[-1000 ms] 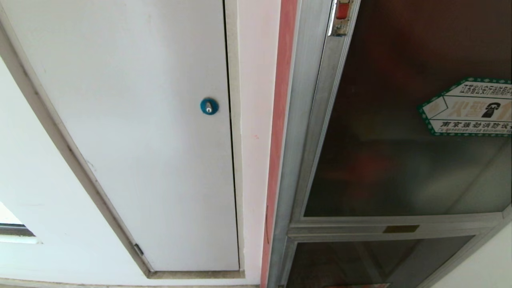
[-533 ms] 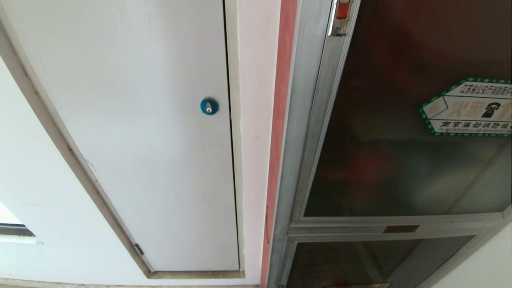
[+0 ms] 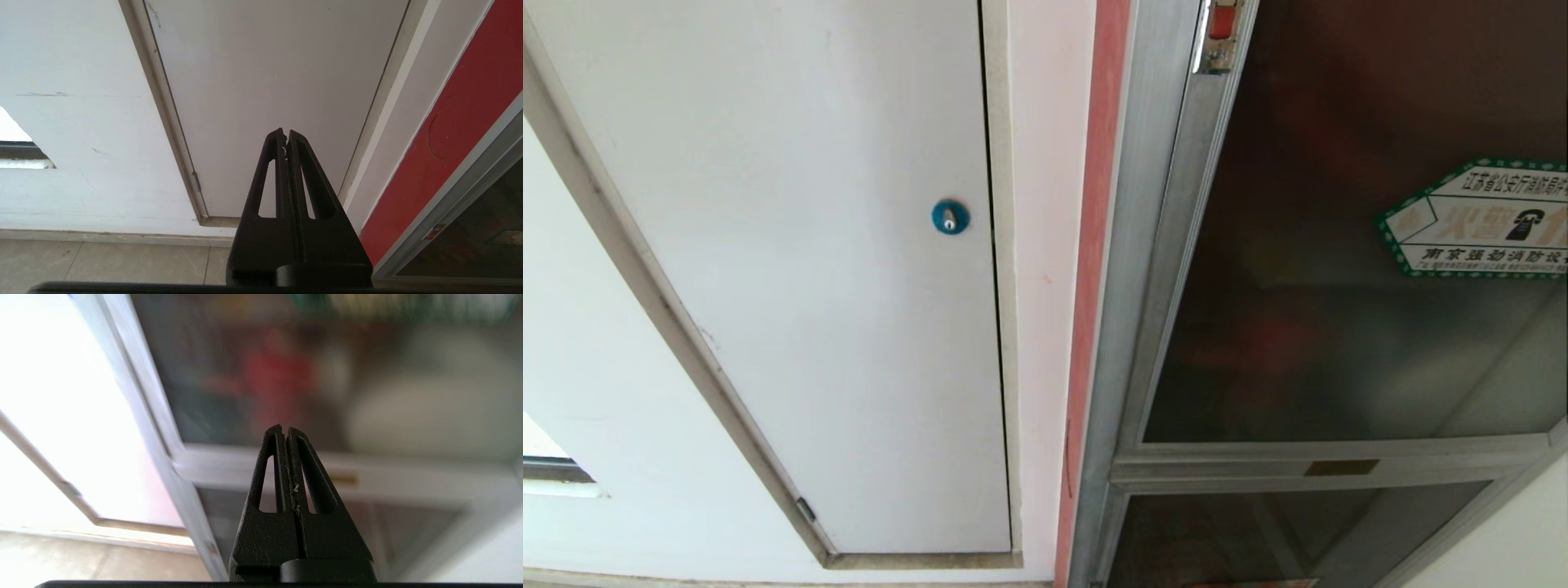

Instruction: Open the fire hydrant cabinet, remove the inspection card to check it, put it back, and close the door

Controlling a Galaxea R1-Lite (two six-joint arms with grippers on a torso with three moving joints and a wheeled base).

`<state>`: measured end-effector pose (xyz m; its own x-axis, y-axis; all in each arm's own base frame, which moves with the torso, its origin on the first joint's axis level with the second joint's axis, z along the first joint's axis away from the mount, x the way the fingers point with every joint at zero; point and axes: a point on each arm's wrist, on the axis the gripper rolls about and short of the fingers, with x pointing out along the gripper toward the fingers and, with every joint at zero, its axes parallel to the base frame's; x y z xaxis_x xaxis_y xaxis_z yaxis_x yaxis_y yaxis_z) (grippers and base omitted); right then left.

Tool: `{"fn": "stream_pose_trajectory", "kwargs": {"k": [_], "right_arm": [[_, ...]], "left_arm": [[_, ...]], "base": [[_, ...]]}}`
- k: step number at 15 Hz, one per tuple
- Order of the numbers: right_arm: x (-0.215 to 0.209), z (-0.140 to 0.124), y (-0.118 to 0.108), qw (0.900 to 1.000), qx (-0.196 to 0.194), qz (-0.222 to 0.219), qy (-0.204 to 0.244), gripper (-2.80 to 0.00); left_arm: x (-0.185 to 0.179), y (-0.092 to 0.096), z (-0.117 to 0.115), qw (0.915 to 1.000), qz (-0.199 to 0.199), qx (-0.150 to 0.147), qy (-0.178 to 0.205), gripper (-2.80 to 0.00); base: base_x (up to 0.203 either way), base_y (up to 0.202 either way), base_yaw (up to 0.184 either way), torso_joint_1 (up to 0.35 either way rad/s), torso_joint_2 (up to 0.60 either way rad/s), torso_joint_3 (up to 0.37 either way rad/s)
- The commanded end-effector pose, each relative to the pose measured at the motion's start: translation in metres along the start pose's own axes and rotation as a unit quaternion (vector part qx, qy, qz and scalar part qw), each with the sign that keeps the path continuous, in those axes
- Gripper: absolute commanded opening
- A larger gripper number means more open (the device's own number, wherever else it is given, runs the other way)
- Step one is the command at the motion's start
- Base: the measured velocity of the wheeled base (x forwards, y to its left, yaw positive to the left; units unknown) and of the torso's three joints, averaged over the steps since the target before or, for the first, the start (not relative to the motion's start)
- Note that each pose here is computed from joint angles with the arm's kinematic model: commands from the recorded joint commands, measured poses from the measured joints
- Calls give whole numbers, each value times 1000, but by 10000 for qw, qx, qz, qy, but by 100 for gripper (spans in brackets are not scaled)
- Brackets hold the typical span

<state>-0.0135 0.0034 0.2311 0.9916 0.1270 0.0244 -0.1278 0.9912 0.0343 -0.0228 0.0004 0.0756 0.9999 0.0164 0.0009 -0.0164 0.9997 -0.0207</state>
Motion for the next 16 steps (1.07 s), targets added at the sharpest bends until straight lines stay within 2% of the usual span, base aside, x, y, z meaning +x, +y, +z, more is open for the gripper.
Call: {"fn": "stream_pose_trajectory", "kwargs": {"k": [1, 4, 7, 11, 16], "right_arm": [[36, 41, -3, 9994, 48, 180, 289, -280], [65, 89, -3, 9965, 101, 720, 415, -280], [96, 120, 3, 9865, 153, 1517, 604, -280], [142, 139, 21, 9686, 167, 2338, 835, -280], [171, 154, 47, 9501, 123, 3008, 814, -280]], "left_arm": [[0, 0, 0, 10000, 2, -4, -3, -280], [0, 0, 0, 10000, 2, -4, -3, -280], [0, 0, 0, 10000, 10, -4, -3, -280], [0, 0, 0, 10000, 6, -4, -3, -280], [0, 0, 0, 10000, 10, -11, -3, -280]], "base": [[0, 0, 0, 0, 0, 0], [0, 0, 0, 0, 0, 0], [0, 0, 0, 0, 0, 0], [0, 0, 0, 0, 0, 0], [0, 0, 0, 0, 0, 0]]}}
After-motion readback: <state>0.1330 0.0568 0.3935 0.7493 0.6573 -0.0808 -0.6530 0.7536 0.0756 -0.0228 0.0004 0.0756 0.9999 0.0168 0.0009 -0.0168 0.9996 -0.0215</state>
